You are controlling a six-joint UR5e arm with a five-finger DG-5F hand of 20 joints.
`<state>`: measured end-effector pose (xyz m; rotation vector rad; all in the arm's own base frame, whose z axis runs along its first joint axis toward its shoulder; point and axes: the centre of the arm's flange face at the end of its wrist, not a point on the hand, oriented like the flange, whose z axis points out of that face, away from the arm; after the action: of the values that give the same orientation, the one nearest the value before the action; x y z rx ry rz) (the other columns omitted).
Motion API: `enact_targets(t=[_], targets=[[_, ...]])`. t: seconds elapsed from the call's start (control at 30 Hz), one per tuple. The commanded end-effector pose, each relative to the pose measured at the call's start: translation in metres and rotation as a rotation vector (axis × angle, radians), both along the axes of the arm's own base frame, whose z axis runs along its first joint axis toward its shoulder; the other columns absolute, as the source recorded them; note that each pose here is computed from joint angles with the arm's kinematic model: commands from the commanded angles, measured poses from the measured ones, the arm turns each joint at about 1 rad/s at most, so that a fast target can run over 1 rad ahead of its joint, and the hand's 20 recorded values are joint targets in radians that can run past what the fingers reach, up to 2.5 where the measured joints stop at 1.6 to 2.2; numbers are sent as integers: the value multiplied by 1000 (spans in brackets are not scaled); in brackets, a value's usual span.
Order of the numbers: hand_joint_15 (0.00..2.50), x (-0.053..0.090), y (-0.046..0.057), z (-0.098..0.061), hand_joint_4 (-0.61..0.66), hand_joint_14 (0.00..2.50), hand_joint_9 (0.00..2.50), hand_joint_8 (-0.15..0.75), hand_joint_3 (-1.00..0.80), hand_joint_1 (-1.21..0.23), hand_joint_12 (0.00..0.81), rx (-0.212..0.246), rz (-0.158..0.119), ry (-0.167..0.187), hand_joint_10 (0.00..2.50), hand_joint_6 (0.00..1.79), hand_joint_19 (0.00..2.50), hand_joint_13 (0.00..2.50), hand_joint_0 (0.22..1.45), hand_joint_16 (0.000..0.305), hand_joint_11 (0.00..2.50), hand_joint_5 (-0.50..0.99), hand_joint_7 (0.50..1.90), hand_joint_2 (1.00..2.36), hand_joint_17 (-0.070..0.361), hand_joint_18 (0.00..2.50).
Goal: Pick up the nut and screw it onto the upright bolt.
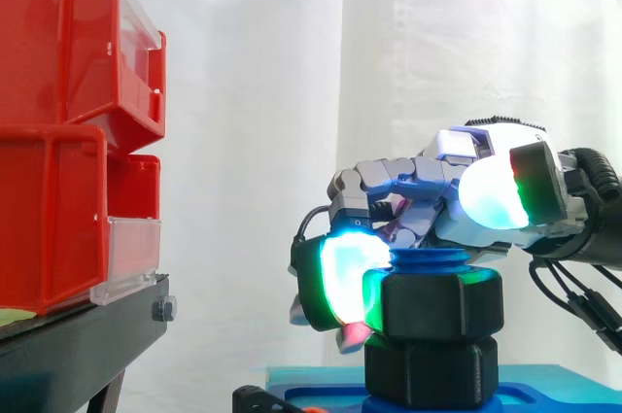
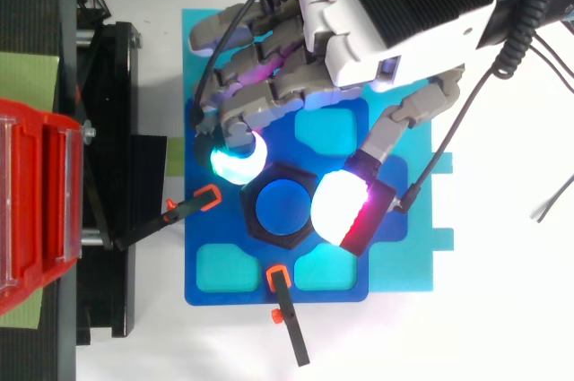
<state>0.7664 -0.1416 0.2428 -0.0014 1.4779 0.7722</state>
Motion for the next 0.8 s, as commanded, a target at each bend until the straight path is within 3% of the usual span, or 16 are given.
enact_targets(t=[0.0,0.3,0.53,0.63,0.73,0.77], targets=[[0,-1,-3,0,51,0,987,218,-500,-326,173,-5,-4,0,0,547,0,692,522,10,0,53,1365,1000,24,344],[0,-3,-15,1,33,0,1306,147,-500,-350,117,-8,-17,-5,0,553,0,842,529,5,0,80,1333,1000,12,520],[0,-2,-20,7,42,0,1337,139,-500,-342,108,-11,-13,-18,0,546,0,851,526,5,0,83,1348,1000,11,534],[0,0,-20,12,60,0,1319,171,-500,-319,121,-12,-11,-26,0,500,0,826,519,7,0,77,1434,1000,15,495],[0,5,-20,30,103,0,1198,190,-500,-289,151,-17,5,-40,0,504,0,743,508,9,0,29,1330,1000,21,420],[0,6,-19,31,153,0,1123,186,-500,-280,167,-17,8,-38,0,504,0,688,505,12,0,1,1219,1000,27,368]])
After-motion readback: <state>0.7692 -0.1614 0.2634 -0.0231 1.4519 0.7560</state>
